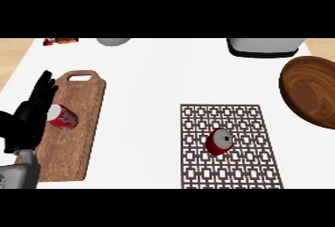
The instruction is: Pick the squash from the placemat and place it in the bowl
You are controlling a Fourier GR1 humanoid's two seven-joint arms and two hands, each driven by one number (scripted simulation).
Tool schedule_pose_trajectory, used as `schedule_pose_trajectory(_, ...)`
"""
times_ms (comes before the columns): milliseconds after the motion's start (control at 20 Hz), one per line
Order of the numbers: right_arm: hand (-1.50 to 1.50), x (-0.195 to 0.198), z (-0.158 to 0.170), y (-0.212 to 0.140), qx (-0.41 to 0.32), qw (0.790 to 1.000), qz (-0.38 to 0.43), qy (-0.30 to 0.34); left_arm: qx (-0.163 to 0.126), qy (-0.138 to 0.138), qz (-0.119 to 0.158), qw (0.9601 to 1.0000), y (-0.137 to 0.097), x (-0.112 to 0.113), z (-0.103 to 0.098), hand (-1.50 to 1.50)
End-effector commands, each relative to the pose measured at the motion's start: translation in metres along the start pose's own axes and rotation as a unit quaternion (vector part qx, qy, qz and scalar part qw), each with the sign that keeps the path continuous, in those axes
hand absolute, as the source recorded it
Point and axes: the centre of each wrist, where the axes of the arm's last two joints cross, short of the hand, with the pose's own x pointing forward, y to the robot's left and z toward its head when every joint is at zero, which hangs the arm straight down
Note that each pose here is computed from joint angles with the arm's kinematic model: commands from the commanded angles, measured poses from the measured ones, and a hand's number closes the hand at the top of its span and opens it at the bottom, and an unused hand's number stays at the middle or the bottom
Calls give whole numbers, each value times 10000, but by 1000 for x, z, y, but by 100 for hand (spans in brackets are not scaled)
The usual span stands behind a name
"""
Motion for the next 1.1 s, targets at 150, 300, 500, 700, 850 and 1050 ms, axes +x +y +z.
schedule_pose_trajectory(150, 150, -47, -41, 29, 81, 9996, -251, 106, -4, -83, -15, 10000, 8, 3, -11, 0)
schedule_pose_trajectory(300, 150, -56, -59, 51, 50, 9998, -163, 132, -74, -87, 18, 9999, -9, 21, -7, 0)
schedule_pose_trajectory(500, 150, -74, -74, 53, 107, 9997, -153, 143, 4, 14, 38, 10000, -11, -2, -10, 0)
schedule_pose_trajectory(700, 150, -85, -56, 50, 858, 9853, 1213, 849, -135, -116, -25, 9998, -9, 8, -14, 0)
schedule_pose_trajectory(850, 150, -97, -65, 64, 1060, 9816, 392, 1540, -149, -116, 17, 9998, -19, 2, -12, 0)
schedule_pose_trajectory(1050, -150, -112, -48, 68, 1426, 9810, 186, 1305, -206, -256, 60, 9994, -8, 17, -22, 0)
